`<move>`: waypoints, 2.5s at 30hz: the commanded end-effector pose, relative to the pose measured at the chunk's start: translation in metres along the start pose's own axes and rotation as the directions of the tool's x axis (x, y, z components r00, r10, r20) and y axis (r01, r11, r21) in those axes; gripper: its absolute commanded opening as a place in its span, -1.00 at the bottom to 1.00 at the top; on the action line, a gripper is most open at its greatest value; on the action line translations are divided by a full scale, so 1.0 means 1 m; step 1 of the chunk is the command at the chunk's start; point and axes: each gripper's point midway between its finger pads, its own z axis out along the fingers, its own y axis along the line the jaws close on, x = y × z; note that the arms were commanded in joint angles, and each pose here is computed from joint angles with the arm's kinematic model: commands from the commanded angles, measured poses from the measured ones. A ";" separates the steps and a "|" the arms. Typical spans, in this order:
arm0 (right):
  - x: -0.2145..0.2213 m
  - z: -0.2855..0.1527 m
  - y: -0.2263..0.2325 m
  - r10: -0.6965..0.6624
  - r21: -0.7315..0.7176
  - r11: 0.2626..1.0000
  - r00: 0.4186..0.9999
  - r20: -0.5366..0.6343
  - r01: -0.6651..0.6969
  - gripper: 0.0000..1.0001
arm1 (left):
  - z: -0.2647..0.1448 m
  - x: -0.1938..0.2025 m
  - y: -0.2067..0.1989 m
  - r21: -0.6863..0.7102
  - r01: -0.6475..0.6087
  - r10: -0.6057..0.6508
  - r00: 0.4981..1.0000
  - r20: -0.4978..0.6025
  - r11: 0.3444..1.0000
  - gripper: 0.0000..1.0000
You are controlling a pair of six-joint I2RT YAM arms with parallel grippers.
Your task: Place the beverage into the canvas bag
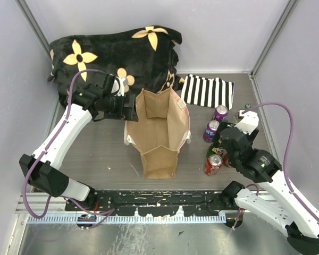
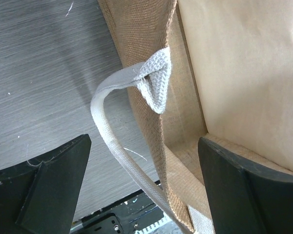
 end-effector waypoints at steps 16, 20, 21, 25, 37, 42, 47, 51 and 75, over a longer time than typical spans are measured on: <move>0.041 0.029 -0.002 0.055 0.035 0.998 0.998 0.035 -0.056 0.65 | 0.004 0.003 -0.012 0.078 -0.015 0.018 0.999 -0.026 0.997 0.96; 0.041 0.034 0.001 0.055 0.034 0.998 0.997 0.059 -0.057 0.60 | 0.004 0.004 -0.014 0.091 -0.018 0.021 0.999 -0.034 0.996 0.96; 0.043 0.036 0.001 0.052 0.036 0.998 0.997 0.057 -0.054 0.59 | 0.004 0.004 -0.014 0.093 -0.018 0.022 0.999 -0.036 0.995 0.96; 0.049 0.040 0.003 0.040 0.046 0.998 0.998 0.041 -0.042 0.55 | 0.003 0.004 -0.015 0.096 -0.028 0.031 0.999 -0.033 0.995 0.96; 0.058 0.046 -0.006 0.061 0.091 0.994 0.996 0.071 -0.067 0.38 | 0.002 0.013 -0.020 0.131 -0.013 0.021 0.998 -0.062 0.991 0.96; 0.060 0.047 -0.008 0.063 0.092 0.993 0.995 0.081 -0.070 0.22 | 0.002 0.016 -0.023 0.149 -0.009 0.020 0.997 -0.072 0.989 0.96; 0.060 0.046 -0.012 0.073 0.093 0.992 0.993 0.093 -0.082 -0.19 | 0.003 0.018 -0.025 0.163 0.007 0.008 0.996 -0.091 0.987 0.96; 0.061 0.045 -0.014 0.084 0.088 0.992 0.991 0.102 -0.093 -0.71 | 0.003 0.018 -0.026 0.166 0.006 0.009 0.996 -0.089 0.986 0.96; -0.032 0.018 0.012 0.223 -0.028 0.974 0.943 0.245 -0.223 -0.98 | 0.000 0.021 -0.027 0.178 -0.006 0.024 0.995 -0.098 0.984 0.96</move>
